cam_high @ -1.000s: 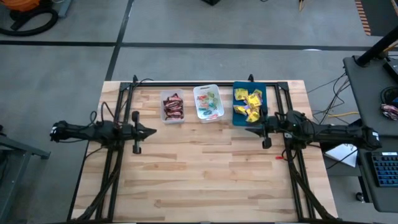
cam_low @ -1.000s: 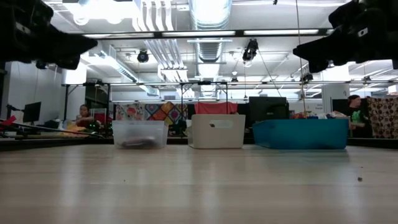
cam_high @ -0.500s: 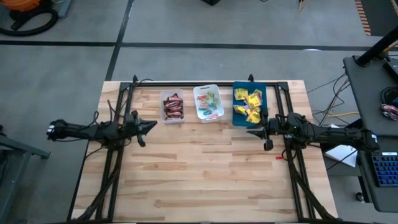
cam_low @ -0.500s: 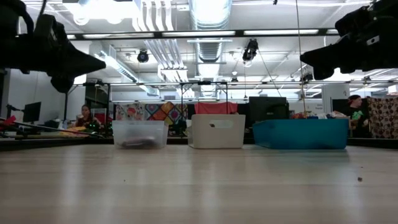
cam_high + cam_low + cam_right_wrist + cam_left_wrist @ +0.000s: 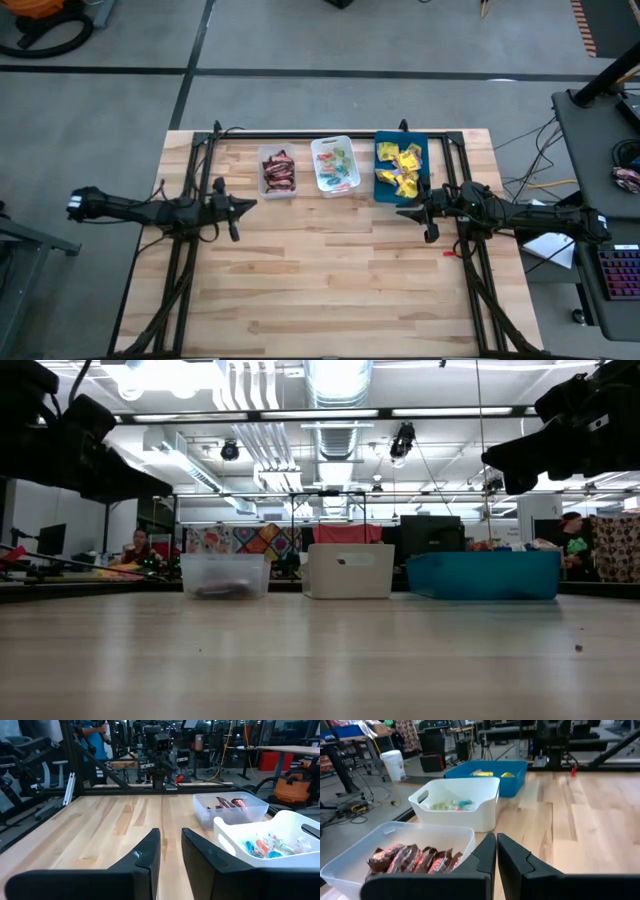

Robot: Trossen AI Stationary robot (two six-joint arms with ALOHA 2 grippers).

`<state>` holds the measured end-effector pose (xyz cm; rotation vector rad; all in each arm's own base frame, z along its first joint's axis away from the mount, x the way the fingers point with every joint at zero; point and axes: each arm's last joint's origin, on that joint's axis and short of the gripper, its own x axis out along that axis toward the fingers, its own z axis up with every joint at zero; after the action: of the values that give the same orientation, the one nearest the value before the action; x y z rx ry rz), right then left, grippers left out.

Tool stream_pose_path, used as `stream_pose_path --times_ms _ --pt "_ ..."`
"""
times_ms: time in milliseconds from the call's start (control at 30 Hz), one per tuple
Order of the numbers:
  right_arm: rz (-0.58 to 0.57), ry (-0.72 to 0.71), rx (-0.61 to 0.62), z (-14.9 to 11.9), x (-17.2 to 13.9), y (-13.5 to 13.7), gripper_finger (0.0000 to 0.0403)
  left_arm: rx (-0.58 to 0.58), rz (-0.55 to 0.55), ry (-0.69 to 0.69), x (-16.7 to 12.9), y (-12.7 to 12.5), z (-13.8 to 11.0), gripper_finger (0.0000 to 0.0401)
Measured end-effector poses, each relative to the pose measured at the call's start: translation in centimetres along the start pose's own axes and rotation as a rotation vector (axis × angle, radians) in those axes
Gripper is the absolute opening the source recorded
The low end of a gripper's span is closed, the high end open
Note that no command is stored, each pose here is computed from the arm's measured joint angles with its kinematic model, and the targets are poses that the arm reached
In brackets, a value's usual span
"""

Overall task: Sort candy
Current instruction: Return to Home Position

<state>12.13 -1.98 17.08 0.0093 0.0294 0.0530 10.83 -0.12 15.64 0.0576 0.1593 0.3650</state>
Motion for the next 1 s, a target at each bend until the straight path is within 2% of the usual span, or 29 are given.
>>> stream_pose_path --times_ms 333,633,1000 --pt "0.038 -0.010 -0.010 0.1 -0.1 0.7 0.0068 0.025 -0.001 0.043 0.3 -0.2 -0.4 0.0000" --pt "0.129 -0.150 -0.109 1.3 -1.3 2.0 0.0079 0.036 -0.001 0.063 0.4 -0.2 -0.6 0.0000" --pt "0.165 -0.200 -0.193 1.0 -2.5 2.6 0.0072 0.043 -0.001 0.075 0.5 -0.3 -0.7 0.0000"
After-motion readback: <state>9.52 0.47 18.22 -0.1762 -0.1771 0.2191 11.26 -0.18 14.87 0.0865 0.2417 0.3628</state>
